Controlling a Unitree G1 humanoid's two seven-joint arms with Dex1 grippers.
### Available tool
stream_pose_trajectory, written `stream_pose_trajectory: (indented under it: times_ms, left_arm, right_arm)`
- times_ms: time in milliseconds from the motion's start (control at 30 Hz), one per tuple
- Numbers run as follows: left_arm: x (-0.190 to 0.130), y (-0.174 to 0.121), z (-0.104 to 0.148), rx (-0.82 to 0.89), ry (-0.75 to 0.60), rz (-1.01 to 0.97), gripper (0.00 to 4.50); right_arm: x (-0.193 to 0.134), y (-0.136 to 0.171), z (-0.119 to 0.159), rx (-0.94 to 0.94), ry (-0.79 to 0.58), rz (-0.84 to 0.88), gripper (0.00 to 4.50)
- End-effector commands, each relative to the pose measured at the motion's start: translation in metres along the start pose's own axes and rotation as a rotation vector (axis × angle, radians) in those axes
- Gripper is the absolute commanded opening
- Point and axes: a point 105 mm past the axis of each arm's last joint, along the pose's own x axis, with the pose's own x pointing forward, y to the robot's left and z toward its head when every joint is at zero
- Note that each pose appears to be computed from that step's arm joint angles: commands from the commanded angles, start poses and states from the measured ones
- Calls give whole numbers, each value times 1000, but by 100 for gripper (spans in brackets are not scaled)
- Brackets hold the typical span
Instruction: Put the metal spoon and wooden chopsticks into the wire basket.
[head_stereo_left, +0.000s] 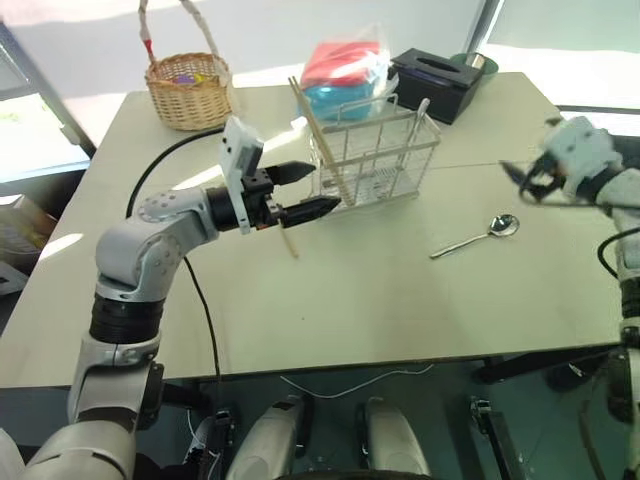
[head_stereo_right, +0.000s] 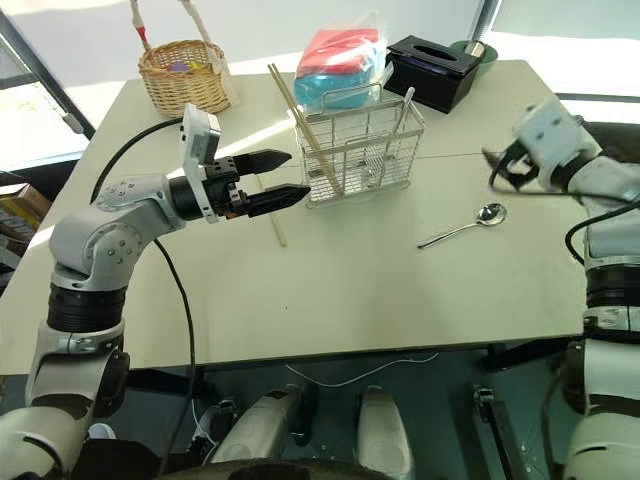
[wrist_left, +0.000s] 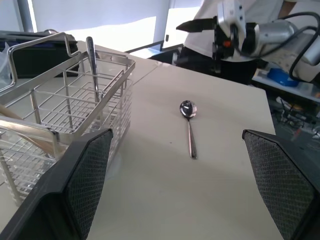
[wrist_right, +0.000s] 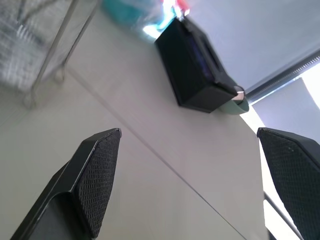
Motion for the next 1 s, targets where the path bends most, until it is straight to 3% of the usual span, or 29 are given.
stream_pose_trajectory:
  times_ms: [33,133,433,600,1000]
  left_arm:
    - [-3,-2,10,34,-30,-1,437]
    - [-2,-3,12,35,-33,-9,437]
    - [1,-6,15,40,-29,-46,437]
    - [3,-11,17,51,-27,-70,437]
    - [3,-11,21,65,-33,-63,437]
  right_arm:
    - [-27,-20,-7,329,41,-220,450]
    - [-49,-9,-32,495,131,-290,450]
    - [-82,11,-73,669,253,-389,450]
    - [-77,24,-84,794,271,-363,450]
    - [-50,42,-111,882,323,-338,450]
